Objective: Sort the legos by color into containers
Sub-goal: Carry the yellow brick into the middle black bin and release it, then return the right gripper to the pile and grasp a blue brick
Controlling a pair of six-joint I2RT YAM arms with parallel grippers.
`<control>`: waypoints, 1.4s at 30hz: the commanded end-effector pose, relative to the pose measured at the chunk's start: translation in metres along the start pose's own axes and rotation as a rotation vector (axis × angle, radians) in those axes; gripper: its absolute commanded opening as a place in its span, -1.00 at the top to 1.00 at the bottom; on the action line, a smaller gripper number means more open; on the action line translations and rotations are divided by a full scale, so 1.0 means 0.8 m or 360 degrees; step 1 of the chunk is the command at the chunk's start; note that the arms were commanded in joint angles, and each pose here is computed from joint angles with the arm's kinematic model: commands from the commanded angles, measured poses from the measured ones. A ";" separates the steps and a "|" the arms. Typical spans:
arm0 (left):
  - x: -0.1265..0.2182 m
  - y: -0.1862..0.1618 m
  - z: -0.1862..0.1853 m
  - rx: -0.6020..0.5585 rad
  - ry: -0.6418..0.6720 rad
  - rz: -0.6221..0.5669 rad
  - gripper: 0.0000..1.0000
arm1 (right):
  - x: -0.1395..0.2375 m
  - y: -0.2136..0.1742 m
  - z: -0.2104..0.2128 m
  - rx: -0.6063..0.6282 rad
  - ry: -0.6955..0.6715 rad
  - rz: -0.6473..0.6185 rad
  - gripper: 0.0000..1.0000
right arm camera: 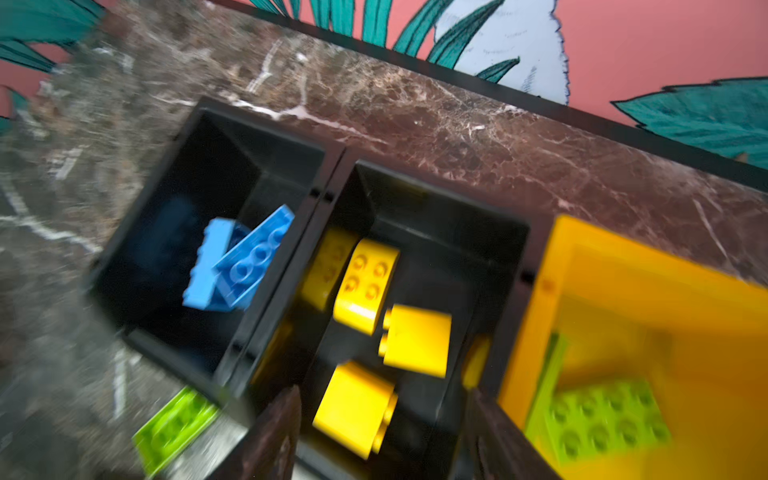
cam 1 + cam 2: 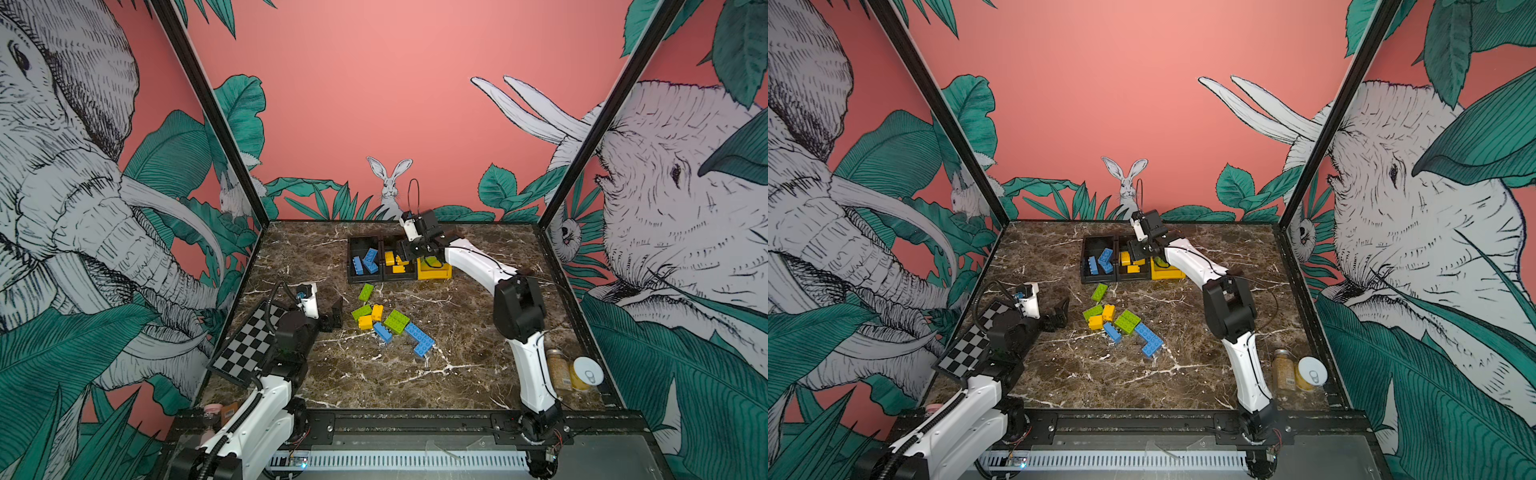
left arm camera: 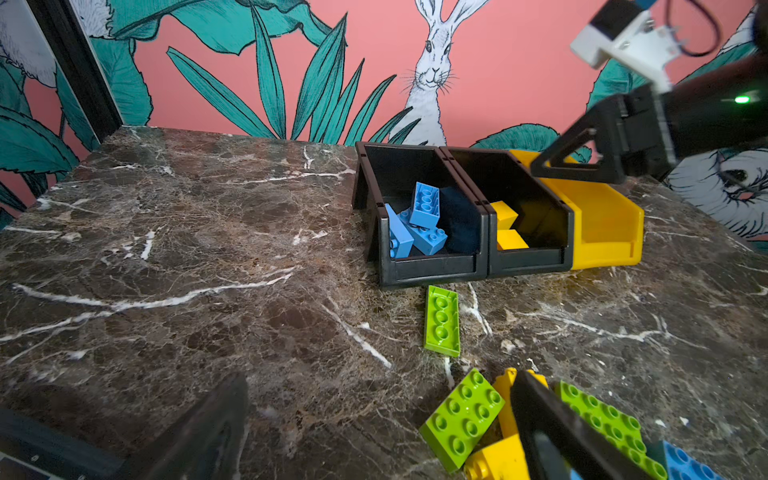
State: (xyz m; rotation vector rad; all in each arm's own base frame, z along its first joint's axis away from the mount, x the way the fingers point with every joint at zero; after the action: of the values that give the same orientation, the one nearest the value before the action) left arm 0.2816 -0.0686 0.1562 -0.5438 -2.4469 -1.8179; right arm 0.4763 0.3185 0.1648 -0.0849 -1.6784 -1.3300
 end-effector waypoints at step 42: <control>0.003 0.008 -0.049 0.0013 -0.0352 0.0119 -0.98 | 0.101 -0.235 0.132 0.0587 0.0221 0.0468 -0.42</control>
State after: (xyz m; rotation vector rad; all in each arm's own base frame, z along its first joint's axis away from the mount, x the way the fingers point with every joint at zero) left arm 0.2768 -0.0961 0.1746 -0.8018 -2.5349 -1.7561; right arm 0.2557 0.2765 0.0966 -0.0442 -1.7030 -0.7742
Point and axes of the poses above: each gripper's point midway between its finger pads, its own x axis back along the fingers, its own z axis along the line the jaws close on, y = z × x, the point moved 2 cm from there along x, back along the fingers, and after that the axes turned 8 degrees about x, right-handed, at the moved point
